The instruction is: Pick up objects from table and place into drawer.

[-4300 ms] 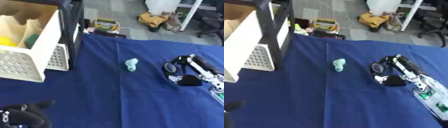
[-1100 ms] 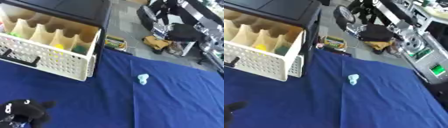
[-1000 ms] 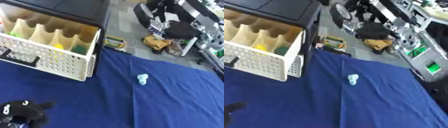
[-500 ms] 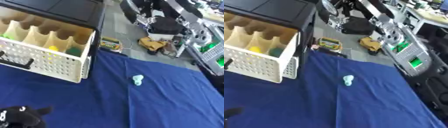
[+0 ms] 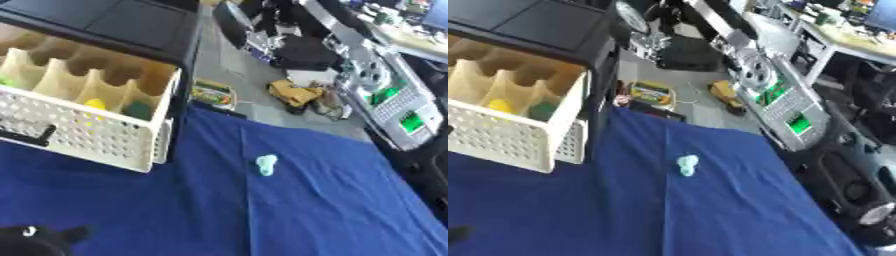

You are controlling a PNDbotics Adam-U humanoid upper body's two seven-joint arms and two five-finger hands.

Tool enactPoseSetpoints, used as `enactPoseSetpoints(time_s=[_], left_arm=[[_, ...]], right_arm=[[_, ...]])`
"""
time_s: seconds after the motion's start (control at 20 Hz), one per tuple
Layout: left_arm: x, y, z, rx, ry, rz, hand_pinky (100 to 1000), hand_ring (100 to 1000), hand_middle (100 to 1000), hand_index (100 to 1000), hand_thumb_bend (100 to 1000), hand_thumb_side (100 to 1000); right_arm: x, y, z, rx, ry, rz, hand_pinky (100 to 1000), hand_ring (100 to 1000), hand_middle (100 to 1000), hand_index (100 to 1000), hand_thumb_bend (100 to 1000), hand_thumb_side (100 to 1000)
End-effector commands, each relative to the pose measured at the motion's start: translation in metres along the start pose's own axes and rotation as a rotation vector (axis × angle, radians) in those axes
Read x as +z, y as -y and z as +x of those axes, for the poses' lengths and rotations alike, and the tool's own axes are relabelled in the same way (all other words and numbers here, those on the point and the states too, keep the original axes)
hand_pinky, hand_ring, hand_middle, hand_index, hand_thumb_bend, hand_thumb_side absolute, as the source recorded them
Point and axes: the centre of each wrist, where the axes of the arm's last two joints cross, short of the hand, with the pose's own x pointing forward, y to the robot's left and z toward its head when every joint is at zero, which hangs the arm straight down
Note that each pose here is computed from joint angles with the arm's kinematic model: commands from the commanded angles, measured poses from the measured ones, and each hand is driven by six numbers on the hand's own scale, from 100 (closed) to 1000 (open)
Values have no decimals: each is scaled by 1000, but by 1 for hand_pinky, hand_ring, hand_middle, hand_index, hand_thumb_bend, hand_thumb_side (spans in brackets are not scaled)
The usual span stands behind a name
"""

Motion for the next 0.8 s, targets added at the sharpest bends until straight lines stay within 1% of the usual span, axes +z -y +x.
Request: enactPoseSetpoints(time_s=[0.05, 0.45, 0.5, 0.55, 0.8], left_arm=[[-5, 2, 5, -7, 16, -17, 991, 437, 625, 766, 148, 916], [-9, 4, 4, 4, 19, -36, 996, 436, 625, 765, 154, 930], [-9, 5, 4, 6, 18, -37, 997, 436, 625, 765, 156, 932], [-10, 5, 4, 8, 17, -40, 998, 435, 625, 765, 156, 935], [-12, 8, 3, 17, 14, -54, 1000, 435, 625, 765, 159, 940]], right_arm=[[-4, 6, 2, 36, 2, -4, 686, 741, 242, 603, 402, 558], [-12, -3, -3, 51, -16, 24, 685, 740, 240, 601, 400, 552], [-13, -5, -4, 53, -17, 28, 684, 740, 239, 601, 438, 530], [-14, -7, -4, 54, -17, 33, 684, 740, 239, 601, 400, 552], [-18, -12, -3, 73, -12, 43, 682, 737, 239, 599, 392, 555]])
